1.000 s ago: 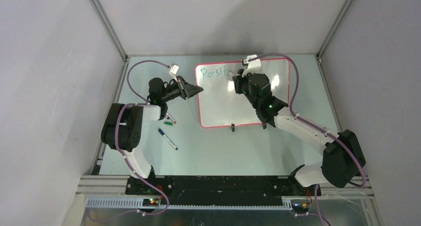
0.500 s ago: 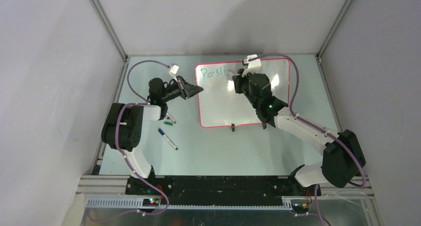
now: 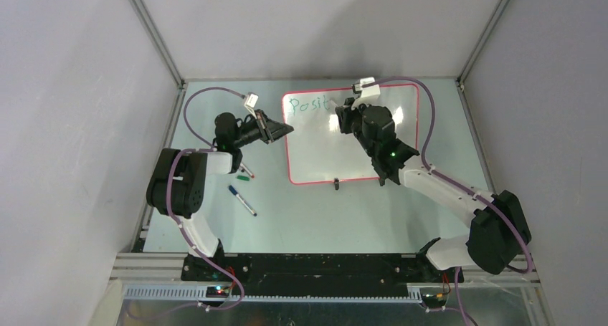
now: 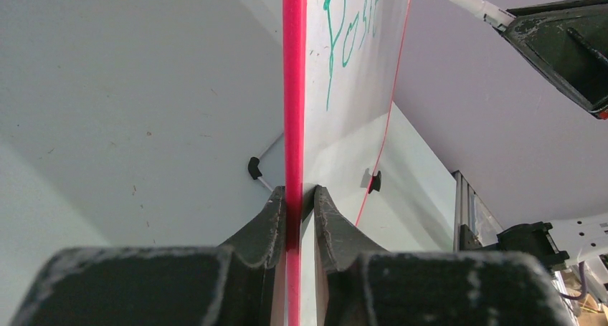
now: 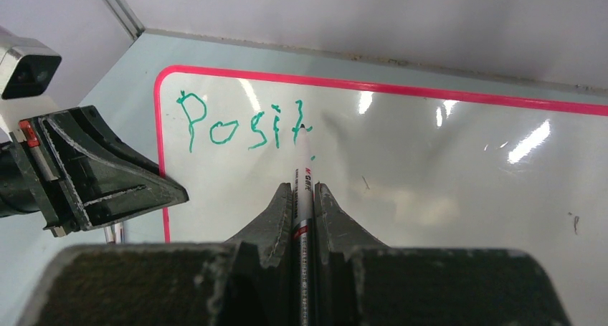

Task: Write a sentence on the whiteboard

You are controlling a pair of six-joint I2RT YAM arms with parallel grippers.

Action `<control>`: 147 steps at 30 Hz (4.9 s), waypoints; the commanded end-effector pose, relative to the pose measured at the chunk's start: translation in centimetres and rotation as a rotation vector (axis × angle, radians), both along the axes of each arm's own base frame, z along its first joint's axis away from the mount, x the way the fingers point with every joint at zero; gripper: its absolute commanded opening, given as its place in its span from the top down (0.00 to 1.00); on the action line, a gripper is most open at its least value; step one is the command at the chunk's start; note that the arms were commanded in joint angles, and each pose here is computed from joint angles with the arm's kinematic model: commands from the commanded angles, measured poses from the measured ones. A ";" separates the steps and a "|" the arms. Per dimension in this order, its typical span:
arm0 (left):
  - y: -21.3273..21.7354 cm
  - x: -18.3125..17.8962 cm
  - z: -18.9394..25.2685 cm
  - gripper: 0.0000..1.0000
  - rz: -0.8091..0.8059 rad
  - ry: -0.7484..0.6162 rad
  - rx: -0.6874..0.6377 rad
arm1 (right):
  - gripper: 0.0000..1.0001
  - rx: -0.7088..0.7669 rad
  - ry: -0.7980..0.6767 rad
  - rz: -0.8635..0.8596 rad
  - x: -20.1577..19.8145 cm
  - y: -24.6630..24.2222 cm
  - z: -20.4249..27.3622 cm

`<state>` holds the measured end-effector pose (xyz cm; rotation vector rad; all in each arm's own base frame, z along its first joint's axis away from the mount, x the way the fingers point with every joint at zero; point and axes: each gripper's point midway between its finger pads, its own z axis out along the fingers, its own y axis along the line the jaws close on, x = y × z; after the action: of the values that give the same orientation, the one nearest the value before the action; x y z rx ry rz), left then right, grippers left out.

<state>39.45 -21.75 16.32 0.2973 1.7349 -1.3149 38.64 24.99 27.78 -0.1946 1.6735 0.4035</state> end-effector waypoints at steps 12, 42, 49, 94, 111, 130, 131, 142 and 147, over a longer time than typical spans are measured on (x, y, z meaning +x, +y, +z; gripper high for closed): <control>-0.2 0.1 1.3 1.00 0.015 -0.096 0.018 | 1.00 0.059 -0.051 -0.039 0.5 -0.8 2.2; -0.2 0.2 1.1 1.00 0.016 -0.088 0.025 | 1.00 0.059 -0.022 -0.047 2.7 -0.4 2.0; -0.2 0.2 1.1 1.00 0.017 -0.089 0.023 | 1.00 0.056 -0.015 -0.043 2.9 -0.2 1.7; -0.2 0.1 1.1 1.00 0.017 -0.090 0.023 | 1.00 0.012 0.026 -0.087 3.2 -0.5 0.1; -0.2 0.1 1.1 1.00 0.017 -0.089 0.024 | 1.00 0.017 0.018 -0.115 3.3 -1.1 0.5; -0.1 0.1 1.2 1.00 0.018 -0.093 0.025 | 1.00 0.029 -0.036 -0.042 1.2 -0.3 3.5; -0.1 0.1 1.2 1.00 0.019 -0.092 0.025 | 1.00 0.026 -0.030 -0.044 1.2 -0.3 3.3; -0.2 0.0 1.2 1.00 0.017 -0.095 0.025 | 1.00 0.009 0.008 -0.072 1.0 -0.9 1.7; -0.1 0.0 1.3 1.00 0.017 -0.096 0.023 | 1.00 0.002 0.018 -0.074 1.3 -0.8 1.0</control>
<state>39.44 -21.73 16.33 0.2964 1.7332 -1.3113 39.74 24.44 27.30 -0.1556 1.7301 0.3537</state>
